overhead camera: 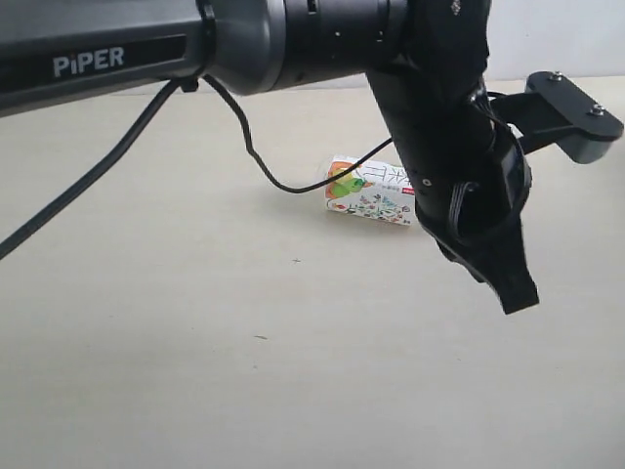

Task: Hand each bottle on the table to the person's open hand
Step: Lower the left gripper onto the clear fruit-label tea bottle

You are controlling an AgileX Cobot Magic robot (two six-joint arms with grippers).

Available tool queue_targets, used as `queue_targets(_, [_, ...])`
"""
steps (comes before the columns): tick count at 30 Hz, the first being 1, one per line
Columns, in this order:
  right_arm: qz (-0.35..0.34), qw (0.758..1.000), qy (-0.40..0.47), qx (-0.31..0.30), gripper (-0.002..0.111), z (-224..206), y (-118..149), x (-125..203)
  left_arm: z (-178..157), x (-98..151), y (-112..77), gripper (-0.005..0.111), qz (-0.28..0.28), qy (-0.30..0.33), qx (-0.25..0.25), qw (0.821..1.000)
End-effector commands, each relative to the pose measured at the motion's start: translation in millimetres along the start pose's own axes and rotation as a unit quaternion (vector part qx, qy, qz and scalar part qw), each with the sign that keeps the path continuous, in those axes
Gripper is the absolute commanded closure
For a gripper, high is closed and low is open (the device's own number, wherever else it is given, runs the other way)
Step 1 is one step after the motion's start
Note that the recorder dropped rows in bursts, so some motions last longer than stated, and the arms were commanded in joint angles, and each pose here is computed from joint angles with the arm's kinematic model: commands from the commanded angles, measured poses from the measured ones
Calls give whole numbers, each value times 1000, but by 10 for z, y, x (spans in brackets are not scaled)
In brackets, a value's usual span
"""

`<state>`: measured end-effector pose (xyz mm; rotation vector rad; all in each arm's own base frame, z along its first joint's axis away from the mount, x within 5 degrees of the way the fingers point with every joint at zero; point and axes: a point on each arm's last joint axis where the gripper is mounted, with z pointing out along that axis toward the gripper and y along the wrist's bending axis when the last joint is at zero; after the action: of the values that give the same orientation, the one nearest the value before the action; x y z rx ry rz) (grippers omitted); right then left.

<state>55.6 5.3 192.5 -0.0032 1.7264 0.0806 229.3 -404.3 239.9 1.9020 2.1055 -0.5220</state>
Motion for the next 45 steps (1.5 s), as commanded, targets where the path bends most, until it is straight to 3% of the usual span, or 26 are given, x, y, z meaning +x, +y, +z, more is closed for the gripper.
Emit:
queue_targets(1, [0, 1000, -3, -1, 108, -2, 1, 9, -156, 53, 157, 107, -26, -27, 15, 999])
queue_targets(11, [0, 1000, -3, -1, 108, -2, 1, 9, -350, 298, 655, 107, 15, -49, 0, 999])
queue_targets(13, [0, 1000, -3, -1, 108, -2, 1, 9, -381, 368, 723, 107, 35, -41, 3, 999])
queue_targets(21, [0, 1000, -3, -1, 108, -2, 1, 9, -394, 518, 905, 107, 31, -24, -2, 999])
queue_targets(26, [0, 1000, -3, -1, 108, -2, 1, 9, -410, 526, 1066, 107, 59, -18, -87, 994])
queue_targets(32, [0, 1000, -3, -1, 108, -2, 1, 9, -471, 690, 1253, 107, 128, 82, -171, 973])
queue_targets(35, [0, 1000, -3, -1, 108, -2, 1, 9, -524, 771, 1361, 107, 163, 98, -182, 965])
queue_targets(43, [0, 1000, -3, -1, 108, -2, 1, 9, -750, 1008, 1737, 107, 225, -18, -166, 960])
queue_targets(45, [0, 1000, -3, -1, 108, -2, 1, 9, -823, 1044, 1835, 107, 214, -65, -178, 958])
